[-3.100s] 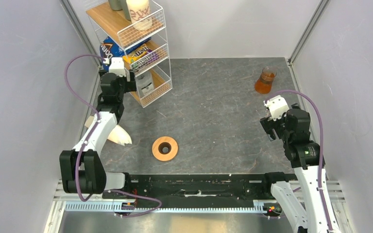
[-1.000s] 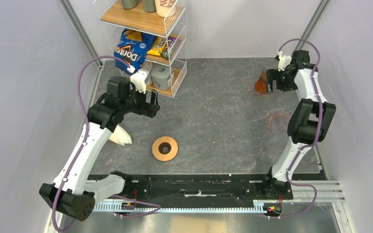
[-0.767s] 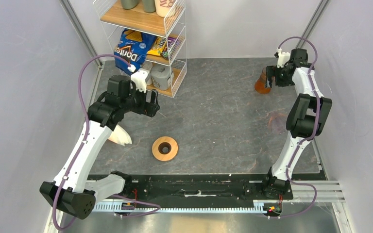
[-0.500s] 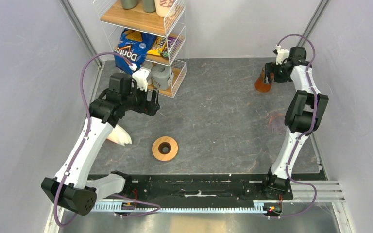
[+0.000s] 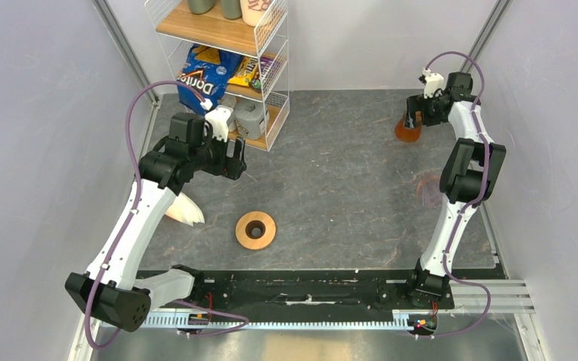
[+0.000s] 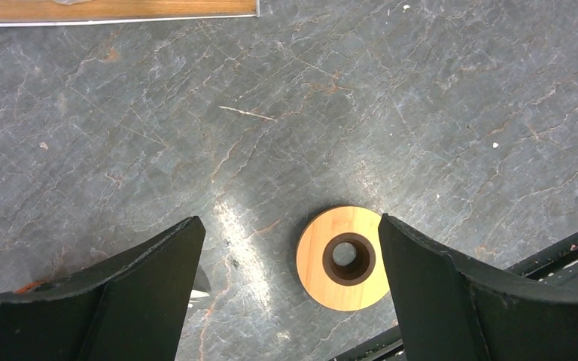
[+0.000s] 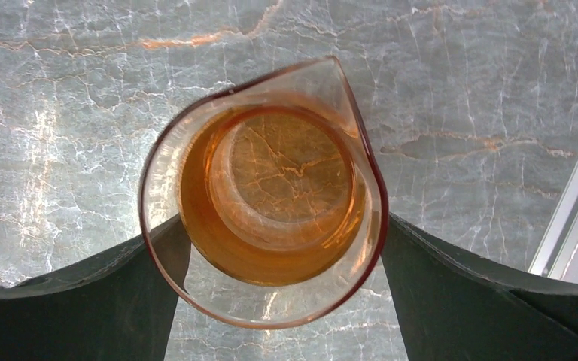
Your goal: Place the coffee filter in the dripper
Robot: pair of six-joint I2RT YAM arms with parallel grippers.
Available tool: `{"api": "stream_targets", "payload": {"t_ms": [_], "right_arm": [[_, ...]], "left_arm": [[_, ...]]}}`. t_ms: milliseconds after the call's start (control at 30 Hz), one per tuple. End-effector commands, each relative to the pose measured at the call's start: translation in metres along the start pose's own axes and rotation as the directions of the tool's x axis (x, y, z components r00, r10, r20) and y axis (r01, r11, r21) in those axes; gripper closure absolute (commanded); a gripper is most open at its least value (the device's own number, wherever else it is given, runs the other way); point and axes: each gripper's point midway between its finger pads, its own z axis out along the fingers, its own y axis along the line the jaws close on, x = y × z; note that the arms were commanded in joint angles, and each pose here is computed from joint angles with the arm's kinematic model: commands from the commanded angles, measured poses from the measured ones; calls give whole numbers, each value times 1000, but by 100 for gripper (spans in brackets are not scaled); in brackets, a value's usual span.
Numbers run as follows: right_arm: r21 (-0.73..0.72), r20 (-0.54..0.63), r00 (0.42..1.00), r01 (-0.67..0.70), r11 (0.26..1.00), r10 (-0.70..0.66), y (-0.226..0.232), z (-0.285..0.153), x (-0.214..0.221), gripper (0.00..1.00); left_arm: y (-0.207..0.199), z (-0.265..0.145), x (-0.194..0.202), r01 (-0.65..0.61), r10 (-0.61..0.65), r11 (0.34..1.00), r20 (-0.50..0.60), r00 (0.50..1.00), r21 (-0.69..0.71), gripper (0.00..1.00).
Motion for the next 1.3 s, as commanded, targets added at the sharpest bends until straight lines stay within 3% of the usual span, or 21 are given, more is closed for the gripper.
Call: {"api": "stream_targets", "payload": {"t_ms": [0, 200, 433, 667, 933, 1267], "right_arm": [[-28, 110, 990, 91, 995, -87, 2, 3, -32, 1], [-78, 157, 980, 136, 988, -123, 13, 6, -40, 2], [-146, 162, 970, 203, 968, -179, 41, 6, -39, 13], [-265, 199, 951, 283, 922, -236, 96, -10, -39, 17], [-434, 232, 886, 464, 772, -402, 212, -28, -14, 19], [-588, 353, 774, 620, 519, -525, 360, -64, 16, 19]], "left_arm": [[1, -10, -12, -38, 38, 999, 41, 998, 1, 6], [2, -13, -10, -43, 43, 999, 33, 999, -3, 7], [3, -16, -9, -38, 39, 999, 35, 999, -10, 7], [7, -16, -1, 45, -44, 999, 25, 999, -8, 7], [34, -11, 2, 273, -273, 961, 16, 962, -36, 9], [59, -14, 19, 378, -378, 920, 24, 926, -103, 10]]}}
